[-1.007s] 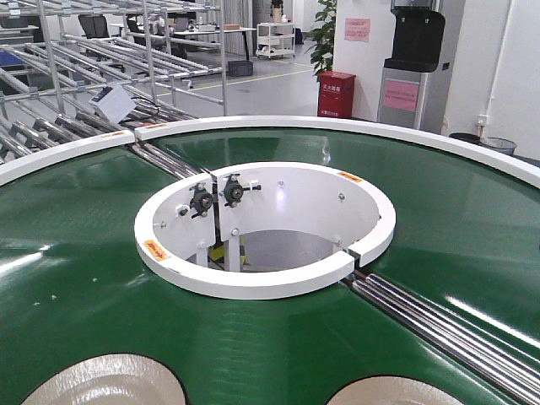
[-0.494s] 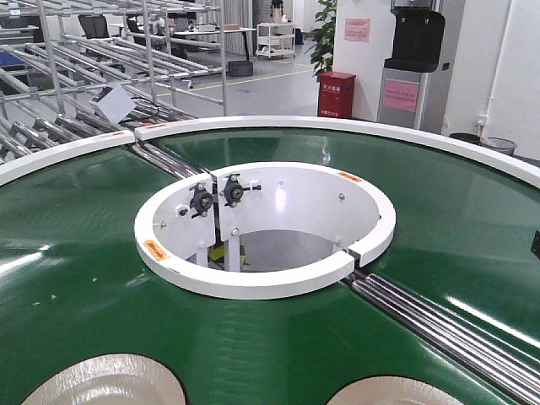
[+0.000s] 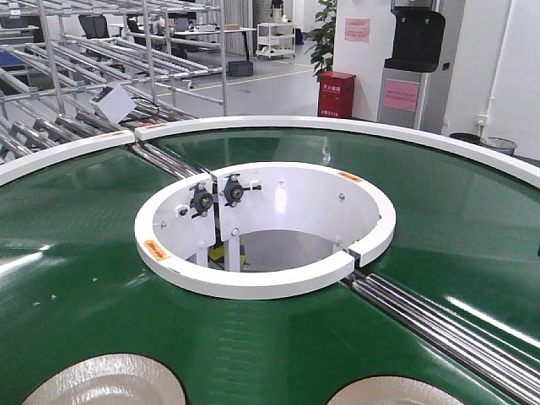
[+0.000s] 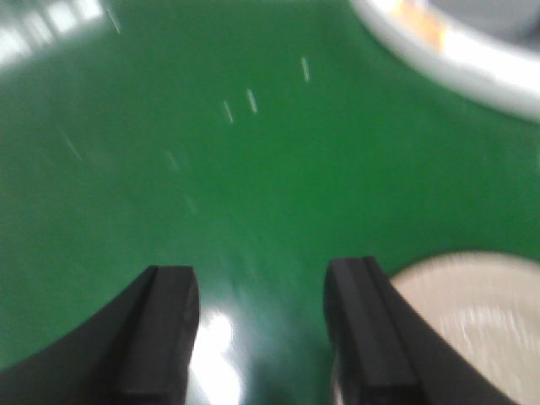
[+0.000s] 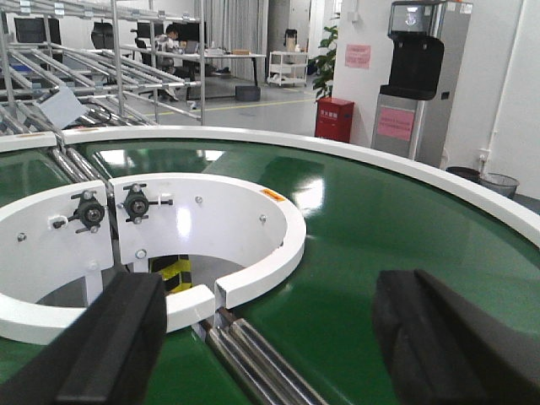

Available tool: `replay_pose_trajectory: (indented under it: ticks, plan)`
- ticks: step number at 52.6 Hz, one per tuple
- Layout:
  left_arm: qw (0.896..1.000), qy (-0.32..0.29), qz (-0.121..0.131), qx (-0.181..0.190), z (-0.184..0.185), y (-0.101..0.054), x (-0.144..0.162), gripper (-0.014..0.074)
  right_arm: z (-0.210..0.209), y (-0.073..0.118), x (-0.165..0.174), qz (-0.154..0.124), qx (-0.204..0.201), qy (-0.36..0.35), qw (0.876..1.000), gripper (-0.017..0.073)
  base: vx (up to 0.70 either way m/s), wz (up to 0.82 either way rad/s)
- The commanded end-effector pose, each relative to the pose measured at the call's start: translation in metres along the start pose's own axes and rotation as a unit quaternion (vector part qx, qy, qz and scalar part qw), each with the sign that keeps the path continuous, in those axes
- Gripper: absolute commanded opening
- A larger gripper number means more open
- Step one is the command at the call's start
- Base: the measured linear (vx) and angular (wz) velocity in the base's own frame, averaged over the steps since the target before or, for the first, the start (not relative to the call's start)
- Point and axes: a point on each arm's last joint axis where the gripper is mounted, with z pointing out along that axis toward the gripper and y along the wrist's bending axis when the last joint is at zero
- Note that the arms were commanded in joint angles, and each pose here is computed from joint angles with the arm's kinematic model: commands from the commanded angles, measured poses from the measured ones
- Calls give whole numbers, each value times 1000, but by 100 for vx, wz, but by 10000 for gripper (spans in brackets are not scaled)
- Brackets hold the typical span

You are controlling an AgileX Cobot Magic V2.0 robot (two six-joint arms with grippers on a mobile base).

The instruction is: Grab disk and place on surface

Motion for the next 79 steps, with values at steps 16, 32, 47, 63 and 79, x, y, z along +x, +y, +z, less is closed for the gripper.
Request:
replay_pose_trajectory:
  ticks: [16, 32, 47, 63, 79]
  plan:
    - [963, 177, 4, 205, 91, -6, 36, 426, 1, 14, -10, -8, -41, -9, 999, 547, 0, 0]
    - [960, 202, 52, 187, 111, 1, 48, 426, 1, 14, -9, -24, -39, -4, 999, 547, 0, 0]
    - [958, 219, 43, 182, 120, 3, 54, 426, 1, 14, -9, -24, -39, -4, 999, 547, 0, 0]
    - [874, 292, -14, 387, 151, -39, 86, 340, 1, 14, -9, -24, -39, -4, 999, 547, 0, 0]
    - [876, 253, -41, 408, 133, -47, 67, -9, 1, 14, -9, -24, -39, -3, 999, 547, 0, 0]
